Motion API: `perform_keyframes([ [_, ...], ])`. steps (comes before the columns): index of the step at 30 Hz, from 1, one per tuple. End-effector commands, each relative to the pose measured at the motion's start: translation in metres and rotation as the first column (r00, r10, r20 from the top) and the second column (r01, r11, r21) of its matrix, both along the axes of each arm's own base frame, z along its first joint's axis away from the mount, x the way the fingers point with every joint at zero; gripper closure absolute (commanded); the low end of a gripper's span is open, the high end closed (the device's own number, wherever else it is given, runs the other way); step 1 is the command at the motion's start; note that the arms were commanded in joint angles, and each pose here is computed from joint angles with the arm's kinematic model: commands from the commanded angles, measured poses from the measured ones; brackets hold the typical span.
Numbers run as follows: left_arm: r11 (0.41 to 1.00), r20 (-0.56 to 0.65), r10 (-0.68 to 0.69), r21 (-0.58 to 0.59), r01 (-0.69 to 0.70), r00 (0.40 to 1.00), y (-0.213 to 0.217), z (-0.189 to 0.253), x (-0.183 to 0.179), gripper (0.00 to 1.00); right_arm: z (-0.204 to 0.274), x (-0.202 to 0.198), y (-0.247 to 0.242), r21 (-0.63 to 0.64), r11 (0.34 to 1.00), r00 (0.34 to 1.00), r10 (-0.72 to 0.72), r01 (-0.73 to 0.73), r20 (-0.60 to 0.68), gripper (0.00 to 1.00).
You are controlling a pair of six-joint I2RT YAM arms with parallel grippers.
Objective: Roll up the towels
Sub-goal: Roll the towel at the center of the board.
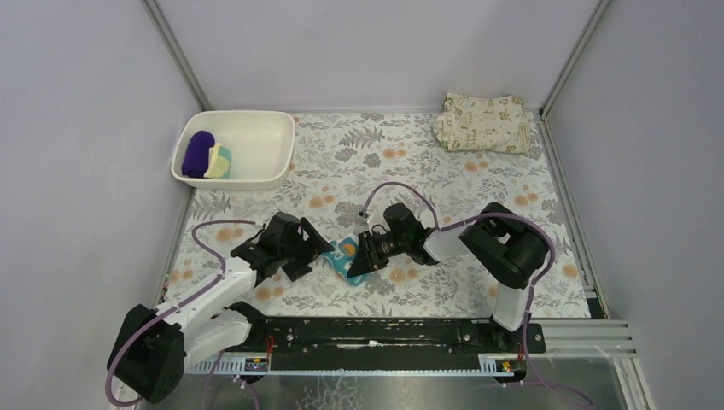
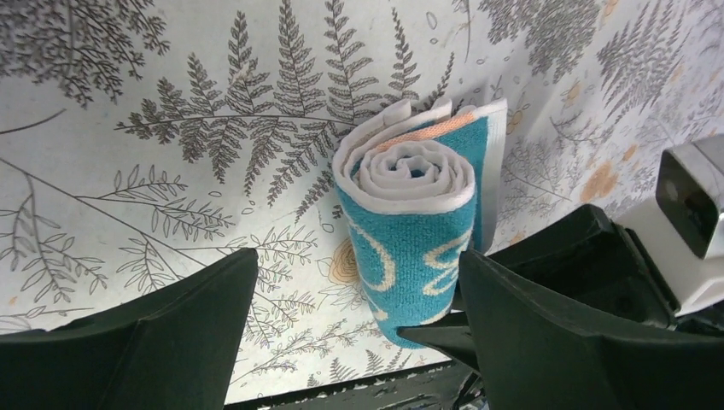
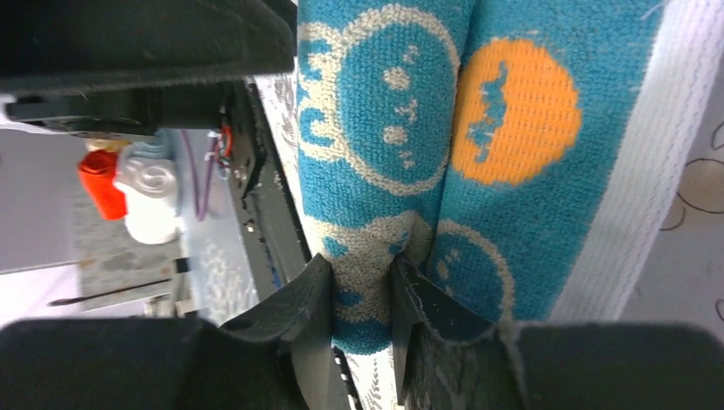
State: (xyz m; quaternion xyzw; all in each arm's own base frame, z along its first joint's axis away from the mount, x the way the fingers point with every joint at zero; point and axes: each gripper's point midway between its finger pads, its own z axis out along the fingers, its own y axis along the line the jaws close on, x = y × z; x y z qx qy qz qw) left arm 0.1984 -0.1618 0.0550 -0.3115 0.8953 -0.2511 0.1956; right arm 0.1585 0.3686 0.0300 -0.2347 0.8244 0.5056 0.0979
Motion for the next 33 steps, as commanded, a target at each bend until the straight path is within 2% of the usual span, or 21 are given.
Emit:
perform_keyframes([
  [1, 0.996, 0.027, -0.033, -0.077, 0.035, 0.999, -0.017, 0.002, 0.010, 0.13, -0.036, -0.036, -0.023, -0.075, 0.997, 0.957, 0.006, -0.030, -0.291, 0.91],
  [6, 0.993, 0.027, -0.038, -0.110, 0.041, 0.999, -0.029, -0.002, 0.020, 0.14, -0.044, -0.032, -0.026, -0.052, 0.999, 0.926, -0.029, 0.011, -0.377, 0.90],
  [8, 0.995, 0.000, -0.034, -0.091, 0.034, 0.999, -0.027, -0.011, 0.019, 0.19, -0.045, -0.030, -0.027, -0.055, 0.998, 0.923, -0.040, 0.020, -0.383, 0.90],
  [10, 0.997, -0.046, -0.021, -0.068, 0.018, 0.999, -0.024, -0.024, 0.013, 0.28, -0.044, -0.028, -0.027, -0.064, 0.998, 0.926, -0.049, 0.027, -0.374, 0.89],
  [11, 0.998, -0.067, -0.016, -0.059, 0.012, 0.998, -0.022, -0.031, 0.011, 0.35, -0.043, -0.026, -0.027, -0.075, 0.997, 0.932, -0.052, 0.027, -0.358, 0.88],
  [12, 0.999, -0.087, -0.010, -0.049, 0.006, 0.996, -0.020, -0.037, 0.008, 0.46, -0.044, -0.024, -0.028, -0.097, 0.995, 0.938, -0.058, 0.026, -0.341, 0.88],
  [13, 0.999, -0.107, -0.006, -0.040, 0.002, 0.994, -0.018, -0.043, 0.004, 0.50, -0.046, -0.024, -0.032, -0.139, 0.990, 0.941, -0.066, 0.020, -0.333, 0.87],
  [16, 1.000, -0.150, 0.002, -0.007, -0.003, 0.989, -0.012, -0.055, -0.003, 0.61, -0.038, -0.012, -0.037, -0.203, 0.979, 0.969, -0.071, 0.023, -0.237, 0.79],
  [20, 0.999, -0.175, 0.006, 0.037, 0.001, 0.985, -0.007, -0.061, -0.005, 0.63, -0.016, 0.005, -0.046, -0.280, 0.959, 0.997, -0.065, 0.052, -0.038, 0.61],
  [23, 0.999, -0.182, 0.006, 0.054, 0.004, 0.983, -0.005, -0.062, -0.005, 0.64, 0.007, 0.017, -0.053, -0.351, 0.932, 0.988, -0.044, 0.094, 0.148, 0.53],
  [28, 0.998, -0.185, 0.007, 0.068, 0.006, 0.983, -0.003, -0.061, -0.005, 0.64, 0.046, 0.022, -0.055, -0.439, 0.881, 0.897, 0.037, 0.179, 0.441, 0.43],
  [33, 0.997, -0.189, 0.002, 0.071, 0.012, 0.982, -0.003, -0.061, -0.005, 0.64, 0.071, 0.014, -0.037, -0.434, 0.879, 0.765, 0.139, 0.198, 0.629, 0.34],
])
